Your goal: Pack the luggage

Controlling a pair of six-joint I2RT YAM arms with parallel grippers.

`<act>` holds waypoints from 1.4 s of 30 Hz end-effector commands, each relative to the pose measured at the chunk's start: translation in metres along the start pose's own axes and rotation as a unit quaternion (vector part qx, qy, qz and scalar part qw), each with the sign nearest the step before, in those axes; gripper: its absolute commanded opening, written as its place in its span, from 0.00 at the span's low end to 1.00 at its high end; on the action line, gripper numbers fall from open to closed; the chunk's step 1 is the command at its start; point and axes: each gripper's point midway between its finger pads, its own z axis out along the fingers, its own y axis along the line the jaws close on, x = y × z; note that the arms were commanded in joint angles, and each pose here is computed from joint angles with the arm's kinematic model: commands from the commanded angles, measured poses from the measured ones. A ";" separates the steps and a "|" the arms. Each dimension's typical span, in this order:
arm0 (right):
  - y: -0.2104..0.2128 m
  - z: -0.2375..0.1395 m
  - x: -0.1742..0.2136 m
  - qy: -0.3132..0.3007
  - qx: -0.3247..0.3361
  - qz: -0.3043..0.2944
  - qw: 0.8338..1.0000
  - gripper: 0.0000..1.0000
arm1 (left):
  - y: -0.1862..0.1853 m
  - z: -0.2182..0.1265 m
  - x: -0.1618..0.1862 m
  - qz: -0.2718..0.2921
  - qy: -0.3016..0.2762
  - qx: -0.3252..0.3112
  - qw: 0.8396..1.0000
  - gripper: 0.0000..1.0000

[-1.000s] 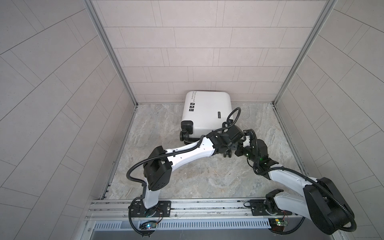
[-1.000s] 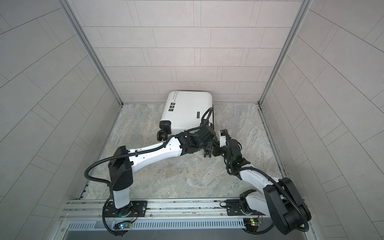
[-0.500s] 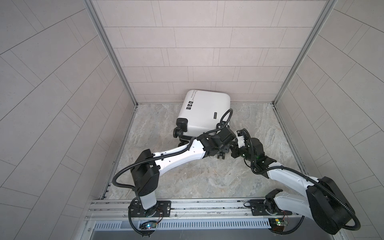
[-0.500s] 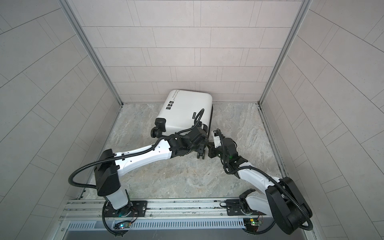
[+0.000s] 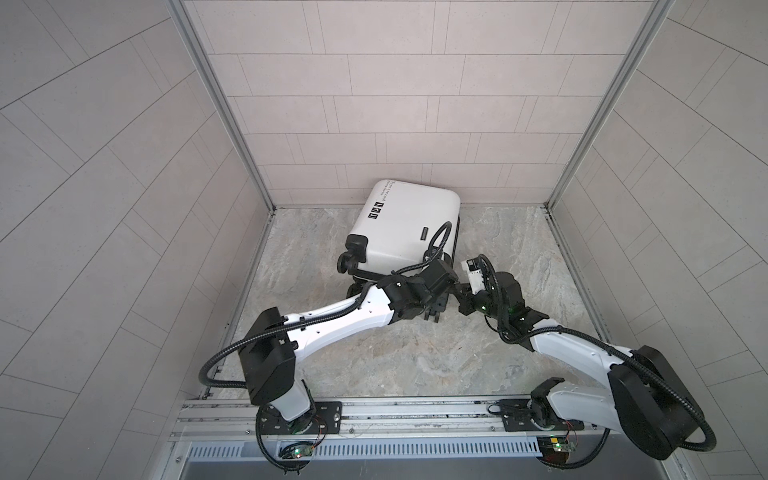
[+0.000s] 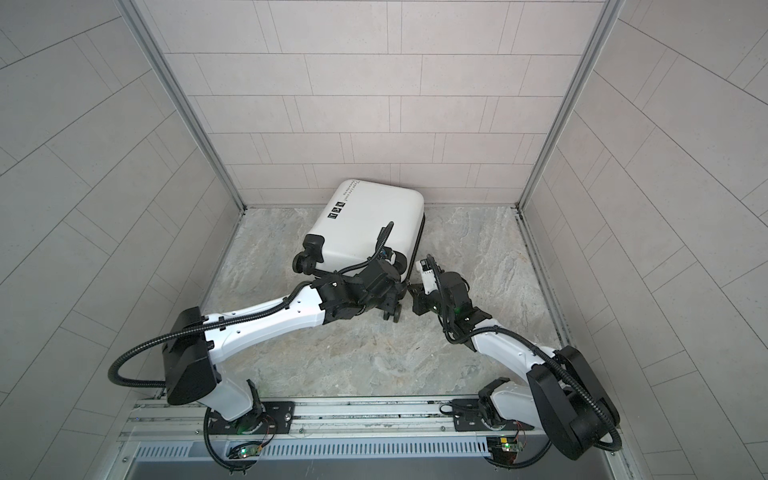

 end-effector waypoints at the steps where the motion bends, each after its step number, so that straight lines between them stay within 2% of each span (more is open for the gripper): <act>1: -0.017 -0.003 -0.044 -0.065 0.052 -0.012 0.996 0.00 | -0.007 -0.030 -0.004 0.009 -0.011 0.033 0.999 0.00; 17: -0.024 0.019 -0.050 -0.053 0.054 -0.011 0.997 0.00 | 0.006 -0.041 0.012 0.006 -0.006 0.035 0.999 0.00; 19: -0.023 0.022 -0.063 -0.065 0.052 -0.011 0.996 0.00 | 0.007 -0.042 0.013 0.006 -0.006 0.035 0.999 0.00; 24: -0.028 0.028 -0.068 -0.069 0.051 -0.002 0.996 0.00 | 0.013 -0.045 0.018 0.004 -0.005 0.031 0.999 0.00; 42: -0.048 0.035 -0.081 -0.070 0.064 0.009 0.995 0.00 | 0.034 -0.056 0.032 0.003 -0.004 0.008 1.000 0.00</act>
